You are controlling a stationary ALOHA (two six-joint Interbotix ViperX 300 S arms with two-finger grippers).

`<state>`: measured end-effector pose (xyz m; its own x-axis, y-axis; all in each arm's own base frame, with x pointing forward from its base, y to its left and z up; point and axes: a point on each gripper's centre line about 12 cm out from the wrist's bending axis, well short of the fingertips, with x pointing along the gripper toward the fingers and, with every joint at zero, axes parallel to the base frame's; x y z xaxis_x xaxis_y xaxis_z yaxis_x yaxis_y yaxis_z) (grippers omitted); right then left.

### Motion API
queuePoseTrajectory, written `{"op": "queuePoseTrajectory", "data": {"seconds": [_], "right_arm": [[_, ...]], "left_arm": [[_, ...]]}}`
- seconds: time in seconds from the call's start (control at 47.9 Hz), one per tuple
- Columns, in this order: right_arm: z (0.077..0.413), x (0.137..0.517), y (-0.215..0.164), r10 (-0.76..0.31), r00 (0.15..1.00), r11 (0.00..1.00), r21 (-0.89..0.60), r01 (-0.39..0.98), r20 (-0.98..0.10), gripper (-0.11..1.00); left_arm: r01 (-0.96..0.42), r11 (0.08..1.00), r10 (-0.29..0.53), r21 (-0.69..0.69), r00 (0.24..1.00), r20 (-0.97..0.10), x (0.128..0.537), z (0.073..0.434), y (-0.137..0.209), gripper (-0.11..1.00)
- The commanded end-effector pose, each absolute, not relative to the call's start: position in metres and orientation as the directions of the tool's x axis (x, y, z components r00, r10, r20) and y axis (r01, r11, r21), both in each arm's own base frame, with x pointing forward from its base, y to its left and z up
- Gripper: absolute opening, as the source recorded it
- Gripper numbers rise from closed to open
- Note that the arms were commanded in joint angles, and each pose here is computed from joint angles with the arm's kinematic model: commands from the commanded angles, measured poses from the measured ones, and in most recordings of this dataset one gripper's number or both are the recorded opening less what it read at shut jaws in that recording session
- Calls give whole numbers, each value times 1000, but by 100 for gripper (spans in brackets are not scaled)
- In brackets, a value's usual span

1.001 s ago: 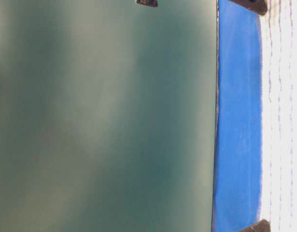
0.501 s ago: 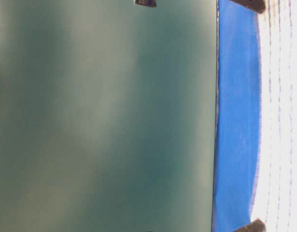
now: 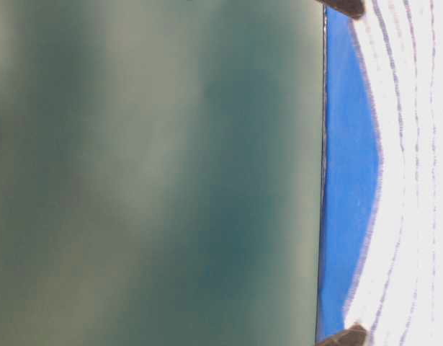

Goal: Fold the blue towel.
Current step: 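Pull the far edge toward the near edge with both grippers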

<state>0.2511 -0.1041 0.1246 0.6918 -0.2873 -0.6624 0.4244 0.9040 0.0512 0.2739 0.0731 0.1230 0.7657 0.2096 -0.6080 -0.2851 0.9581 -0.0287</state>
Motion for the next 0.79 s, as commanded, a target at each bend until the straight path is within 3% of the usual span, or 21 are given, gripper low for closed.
{"op": "queuePoseTrajectory", "data": {"seconds": [0.0, 0.376, 0.772], "right_arm": [[141, 254, -92, -266, 726, 916, 68, 395, -634, 5], [172, 246, -18, -55, 783, 965, 169, 202, -620, 5], [167, 243, 32, 100, 763, 966, 245, 79, -639, 5]], "left_arm": [[-242, 970, 182, -33, 804, -566, 277, 140, 61, 3], [-88, 990, 17, -108, 845, -534, 264, 161, 4, 3], [85, 985, -152, -148, 829, -538, 256, 160, -48, 3]]}}
